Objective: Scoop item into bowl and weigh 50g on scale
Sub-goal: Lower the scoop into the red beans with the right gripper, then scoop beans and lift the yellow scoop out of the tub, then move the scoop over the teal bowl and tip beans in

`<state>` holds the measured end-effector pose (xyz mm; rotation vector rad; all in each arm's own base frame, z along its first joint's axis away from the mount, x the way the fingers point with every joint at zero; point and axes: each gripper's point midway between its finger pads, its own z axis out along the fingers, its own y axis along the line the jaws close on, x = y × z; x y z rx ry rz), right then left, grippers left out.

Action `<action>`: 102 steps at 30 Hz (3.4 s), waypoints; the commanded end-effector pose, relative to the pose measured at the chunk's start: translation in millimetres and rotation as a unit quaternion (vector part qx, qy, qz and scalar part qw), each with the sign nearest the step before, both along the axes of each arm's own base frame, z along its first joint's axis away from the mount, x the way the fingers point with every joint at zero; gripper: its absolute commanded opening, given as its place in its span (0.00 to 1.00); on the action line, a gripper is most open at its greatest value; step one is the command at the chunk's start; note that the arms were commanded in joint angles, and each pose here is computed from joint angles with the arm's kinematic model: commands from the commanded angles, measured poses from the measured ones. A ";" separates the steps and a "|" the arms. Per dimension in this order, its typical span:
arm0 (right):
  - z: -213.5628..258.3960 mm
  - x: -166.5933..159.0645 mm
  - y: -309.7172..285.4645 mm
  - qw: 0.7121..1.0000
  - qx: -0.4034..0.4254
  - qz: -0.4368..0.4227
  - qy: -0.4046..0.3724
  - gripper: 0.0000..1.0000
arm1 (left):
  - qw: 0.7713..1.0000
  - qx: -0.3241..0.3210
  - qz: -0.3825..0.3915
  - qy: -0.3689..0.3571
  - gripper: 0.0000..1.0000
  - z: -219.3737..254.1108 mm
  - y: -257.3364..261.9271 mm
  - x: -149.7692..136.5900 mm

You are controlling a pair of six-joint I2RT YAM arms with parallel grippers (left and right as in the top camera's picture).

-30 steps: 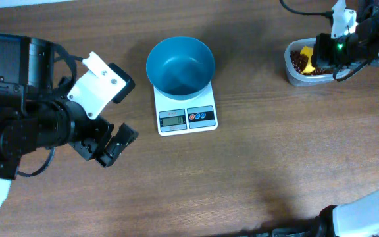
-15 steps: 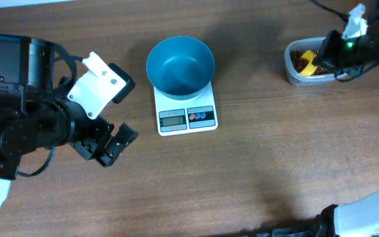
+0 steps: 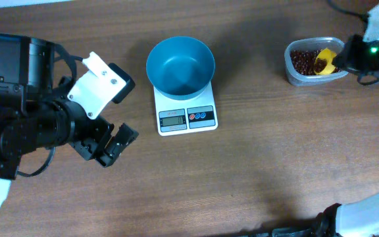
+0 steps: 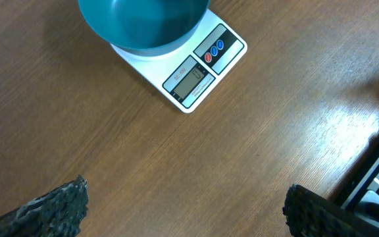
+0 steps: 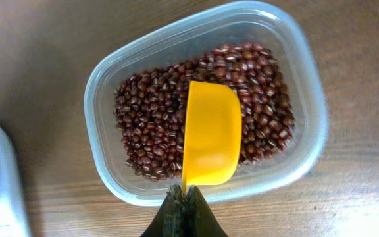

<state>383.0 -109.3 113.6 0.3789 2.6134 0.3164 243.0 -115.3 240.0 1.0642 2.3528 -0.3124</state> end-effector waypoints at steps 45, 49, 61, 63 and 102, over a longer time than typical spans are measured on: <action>-1.2 7.3 -1.8 0.988 0.144 -0.051 -0.012 0.04 | 1.000 -0.005 -0.003 0.002 0.99 -0.3 -1.9 -2.5; 2.5 0.3 -3.4 0.982 0.177 -0.058 -0.013 0.04 | 1.000 -0.005 -0.003 0.002 0.99 -0.3 -1.9 -2.5; 23.3 -21.6 -35.5 0.951 0.285 -0.106 -0.055 0.04 | 1.000 -0.005 -0.003 0.002 0.99 -0.3 -1.9 -2.5; 33.8 -20.7 -30.3 0.941 0.318 -0.096 -0.073 0.04 | 1.000 -0.005 -0.003 0.002 0.99 -0.3 -1.9 -2.5; 94.9 26.3 284.2 0.855 0.349 0.355 -0.147 0.04 | 1.000 -0.004 -0.003 0.002 0.99 -0.4 -1.9 -2.5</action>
